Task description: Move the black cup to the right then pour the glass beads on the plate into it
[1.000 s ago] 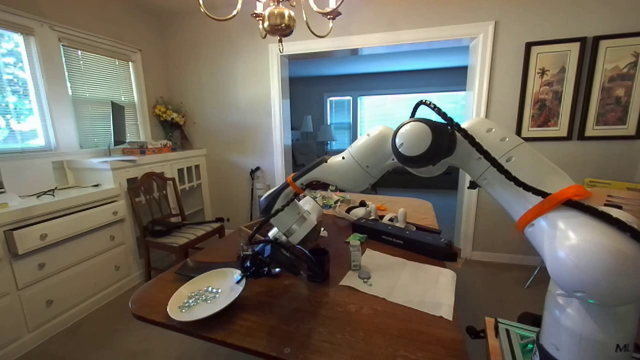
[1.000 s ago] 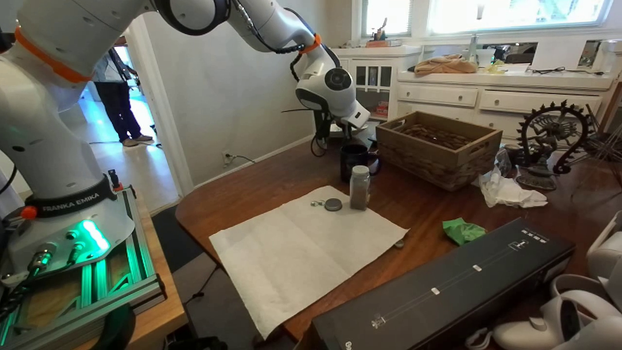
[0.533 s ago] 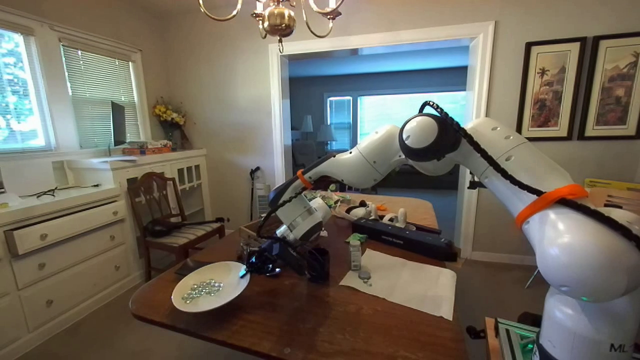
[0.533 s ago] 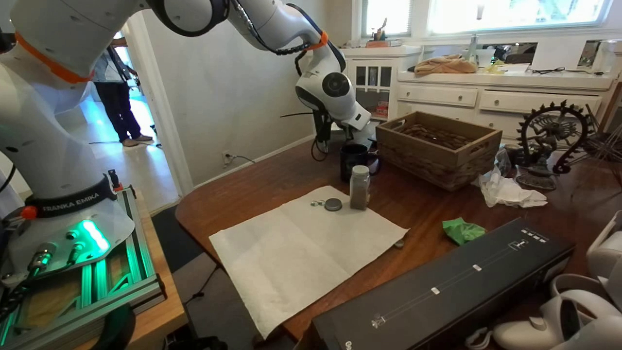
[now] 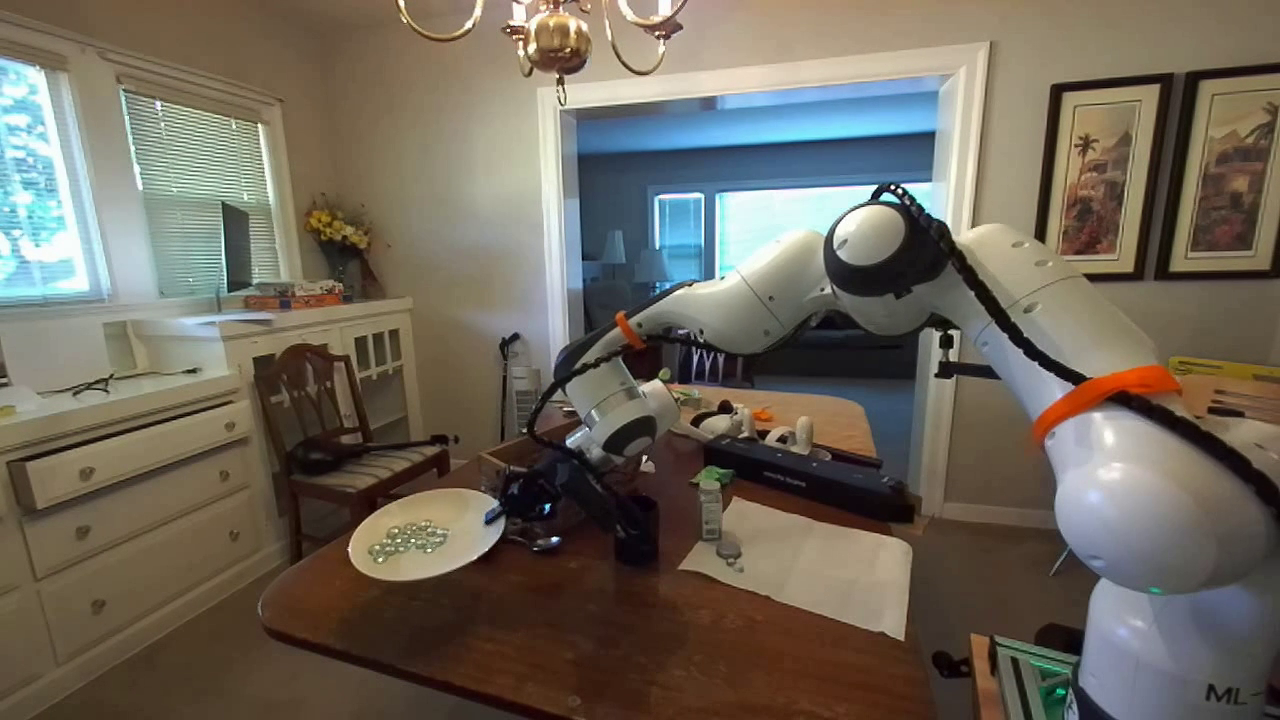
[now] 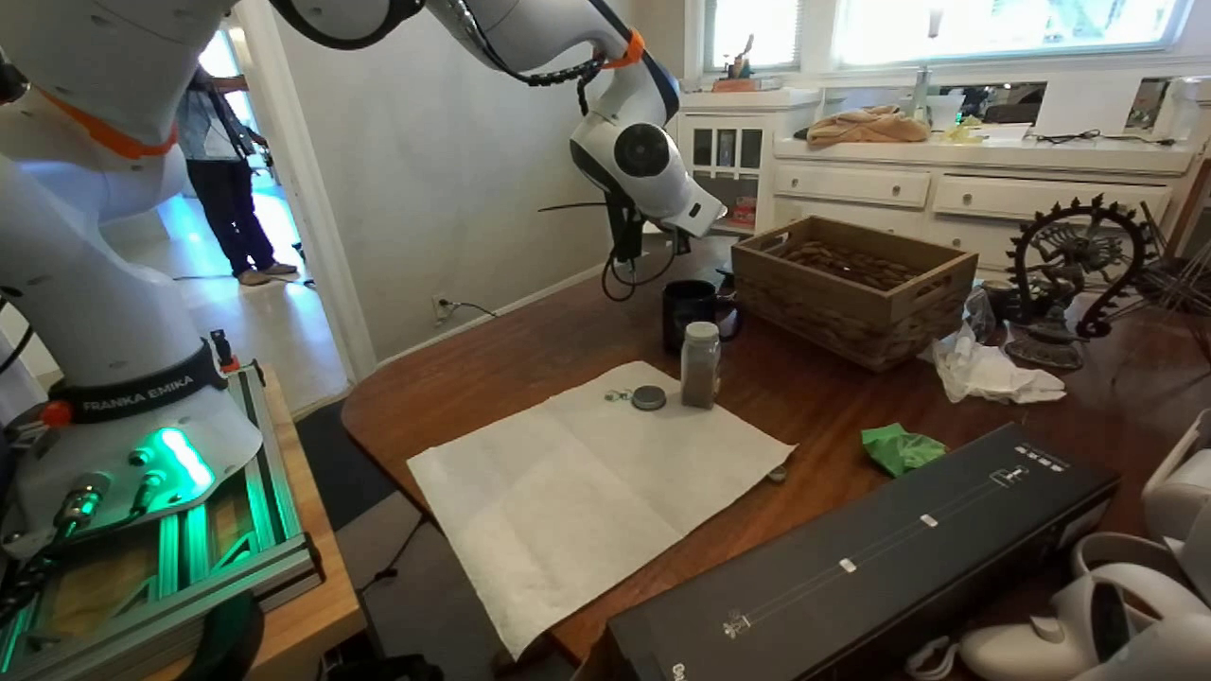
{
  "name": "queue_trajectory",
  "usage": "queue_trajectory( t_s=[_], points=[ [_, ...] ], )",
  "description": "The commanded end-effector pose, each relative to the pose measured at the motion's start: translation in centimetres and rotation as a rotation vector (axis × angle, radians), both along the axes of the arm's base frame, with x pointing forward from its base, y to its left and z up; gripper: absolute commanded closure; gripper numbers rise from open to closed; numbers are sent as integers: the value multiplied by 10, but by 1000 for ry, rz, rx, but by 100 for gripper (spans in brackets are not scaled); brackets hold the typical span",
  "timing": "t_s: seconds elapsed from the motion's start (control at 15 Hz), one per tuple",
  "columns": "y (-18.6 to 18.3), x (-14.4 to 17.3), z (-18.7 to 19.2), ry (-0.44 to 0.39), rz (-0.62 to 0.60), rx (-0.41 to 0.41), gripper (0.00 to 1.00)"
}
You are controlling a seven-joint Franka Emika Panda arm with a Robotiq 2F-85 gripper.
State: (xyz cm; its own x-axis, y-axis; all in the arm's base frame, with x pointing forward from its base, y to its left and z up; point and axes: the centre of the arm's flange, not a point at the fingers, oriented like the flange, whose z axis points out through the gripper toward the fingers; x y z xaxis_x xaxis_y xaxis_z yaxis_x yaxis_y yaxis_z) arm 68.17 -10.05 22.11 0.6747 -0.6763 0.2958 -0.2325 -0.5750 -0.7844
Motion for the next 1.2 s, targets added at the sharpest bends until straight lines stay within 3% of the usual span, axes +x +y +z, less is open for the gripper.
queue_trajectory(
  t_s=[0.0,0.33,0.4,0.47,0.8,0.87,1.13],
  points=[
    [4,-16,51,34,-43,0,98],
    [-14,-40,92,74,-78,24,98],
    [-7,-23,62,45,-91,5,98],
    [-10,-26,66,47,-95,-2,92],
    [-8,-27,52,64,-90,3,92],
    [-9,-27,51,64,-89,3,98],
    [-22,-59,72,9,-132,-4,98]
  ],
)
